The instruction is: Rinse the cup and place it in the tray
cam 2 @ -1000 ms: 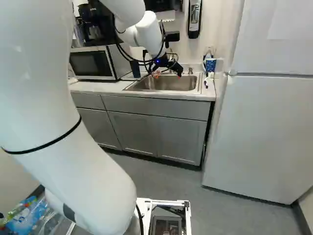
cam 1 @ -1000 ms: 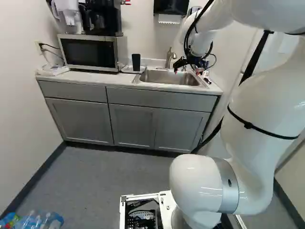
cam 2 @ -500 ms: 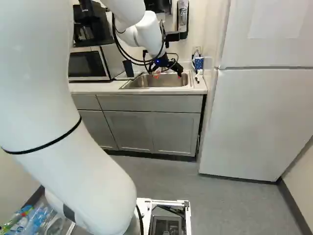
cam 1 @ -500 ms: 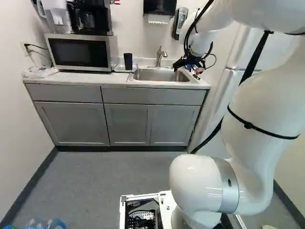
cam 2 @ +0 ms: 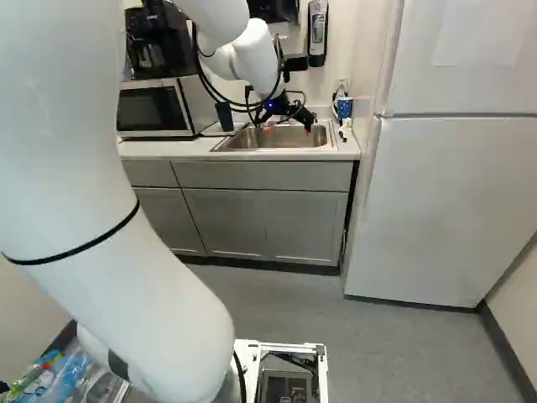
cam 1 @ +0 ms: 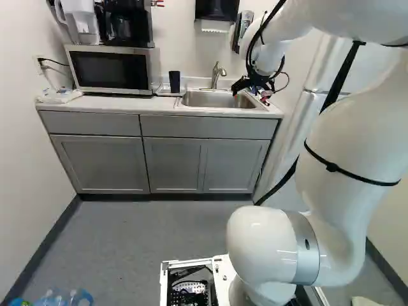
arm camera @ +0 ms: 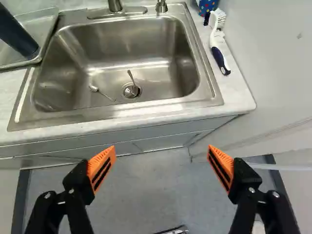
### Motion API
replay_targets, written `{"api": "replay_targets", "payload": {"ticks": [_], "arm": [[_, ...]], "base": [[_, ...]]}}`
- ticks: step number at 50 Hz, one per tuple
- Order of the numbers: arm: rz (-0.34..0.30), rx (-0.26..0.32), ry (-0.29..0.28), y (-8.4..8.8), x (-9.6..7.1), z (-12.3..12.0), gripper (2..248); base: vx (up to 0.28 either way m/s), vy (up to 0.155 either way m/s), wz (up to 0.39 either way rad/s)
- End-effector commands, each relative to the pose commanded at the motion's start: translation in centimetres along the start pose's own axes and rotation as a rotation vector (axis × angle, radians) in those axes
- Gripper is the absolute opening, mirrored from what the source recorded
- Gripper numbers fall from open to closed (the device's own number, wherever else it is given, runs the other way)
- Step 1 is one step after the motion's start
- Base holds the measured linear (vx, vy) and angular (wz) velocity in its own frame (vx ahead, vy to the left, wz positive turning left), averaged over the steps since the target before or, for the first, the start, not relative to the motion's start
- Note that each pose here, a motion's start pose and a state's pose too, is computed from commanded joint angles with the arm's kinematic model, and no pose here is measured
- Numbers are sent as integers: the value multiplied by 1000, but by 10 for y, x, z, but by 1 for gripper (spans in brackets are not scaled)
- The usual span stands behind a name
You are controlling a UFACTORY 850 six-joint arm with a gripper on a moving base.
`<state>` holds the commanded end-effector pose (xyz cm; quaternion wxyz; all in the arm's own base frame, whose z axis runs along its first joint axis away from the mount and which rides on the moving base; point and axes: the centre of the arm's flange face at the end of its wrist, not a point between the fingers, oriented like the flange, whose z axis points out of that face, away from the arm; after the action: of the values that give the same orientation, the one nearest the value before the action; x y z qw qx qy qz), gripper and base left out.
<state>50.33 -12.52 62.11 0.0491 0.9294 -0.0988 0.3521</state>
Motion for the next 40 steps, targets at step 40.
{"api": "replay_targets", "payload": {"ticks": [40], "arm": [[-9, 9, 32, -8, -18, 7, 247]], "base": [[0, 0, 0]]}}
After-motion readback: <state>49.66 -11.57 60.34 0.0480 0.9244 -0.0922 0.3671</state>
